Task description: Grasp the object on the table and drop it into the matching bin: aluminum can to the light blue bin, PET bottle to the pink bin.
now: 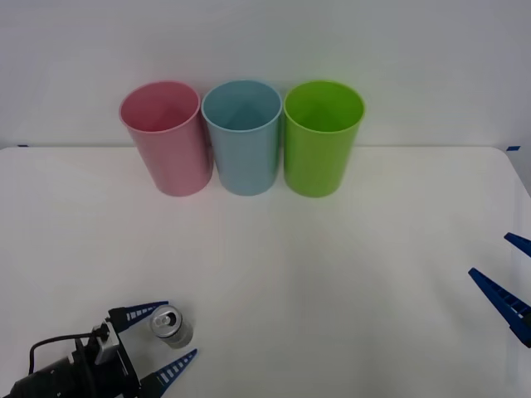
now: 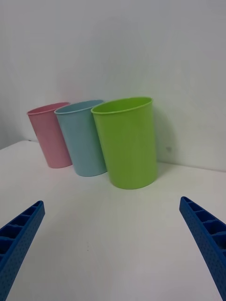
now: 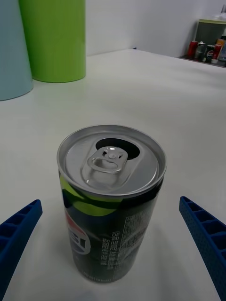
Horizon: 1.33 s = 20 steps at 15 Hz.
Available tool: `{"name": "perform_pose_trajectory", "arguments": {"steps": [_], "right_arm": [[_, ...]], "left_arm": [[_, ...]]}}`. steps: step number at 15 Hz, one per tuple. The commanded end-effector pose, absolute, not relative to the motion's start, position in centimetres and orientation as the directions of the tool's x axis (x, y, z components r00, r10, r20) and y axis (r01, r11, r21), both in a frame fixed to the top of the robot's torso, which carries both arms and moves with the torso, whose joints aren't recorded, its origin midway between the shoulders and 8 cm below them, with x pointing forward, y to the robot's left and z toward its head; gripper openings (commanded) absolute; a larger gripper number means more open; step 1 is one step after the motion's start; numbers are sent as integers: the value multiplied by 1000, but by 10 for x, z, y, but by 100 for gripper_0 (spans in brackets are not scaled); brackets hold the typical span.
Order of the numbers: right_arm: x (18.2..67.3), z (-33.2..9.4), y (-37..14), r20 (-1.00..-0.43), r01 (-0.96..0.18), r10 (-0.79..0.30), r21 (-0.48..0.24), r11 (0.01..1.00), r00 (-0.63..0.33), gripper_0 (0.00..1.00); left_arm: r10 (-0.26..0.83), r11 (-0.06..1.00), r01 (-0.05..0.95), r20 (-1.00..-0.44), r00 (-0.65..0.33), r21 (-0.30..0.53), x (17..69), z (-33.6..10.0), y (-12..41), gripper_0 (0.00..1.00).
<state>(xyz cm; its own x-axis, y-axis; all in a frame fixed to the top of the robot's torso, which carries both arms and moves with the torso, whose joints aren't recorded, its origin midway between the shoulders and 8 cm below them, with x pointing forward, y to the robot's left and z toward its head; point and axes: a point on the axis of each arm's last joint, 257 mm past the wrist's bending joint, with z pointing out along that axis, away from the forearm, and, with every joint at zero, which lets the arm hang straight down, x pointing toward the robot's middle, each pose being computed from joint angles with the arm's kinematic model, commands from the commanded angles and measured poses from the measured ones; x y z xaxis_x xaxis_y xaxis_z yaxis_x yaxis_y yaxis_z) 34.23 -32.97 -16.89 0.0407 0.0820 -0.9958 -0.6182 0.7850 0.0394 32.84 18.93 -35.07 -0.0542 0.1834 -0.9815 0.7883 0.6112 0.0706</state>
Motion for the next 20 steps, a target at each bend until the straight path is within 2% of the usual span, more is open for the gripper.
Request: {"name": "perform_pose_trajectory", "arguments": {"steps": [1,9,10,11,12,13,14,20], "right_arm": [[342,-169,-330,-996,-618,82,39,785,41,100],[342,-169,-330,-996,-618,82,39,785,41,100],[342,-169,-330,-996,-618,82,39,785,41,100],[342,-169,-330,-996,-618,82,39,785,41,100],[342,-169,-330,-996,-618,82,39,785,41,100],[342,-169,-330,-996,-618,82,39,785,41,100],[342,-169,-330,-996,-618,82,39,785,41,100],[342,-169,-330,-996,-618,82,39,785,41,100]], "left_arm": [[184,607,791,-982,-51,72,331,-352,182,100],[181,617,783,-983,-44,78,333,-355,174,100],[180,620,781,-983,-45,78,334,-354,175,97],[181,620,781,-982,-44,79,334,-354,175,78],[181,620,781,-983,-42,80,334,-354,175,29],[184,621,780,-982,-40,84,334,-354,176,8],[185,621,779,-982,-38,87,334,-354,176,0],[183,637,766,-982,-40,87,338,-353,182,0]]}}
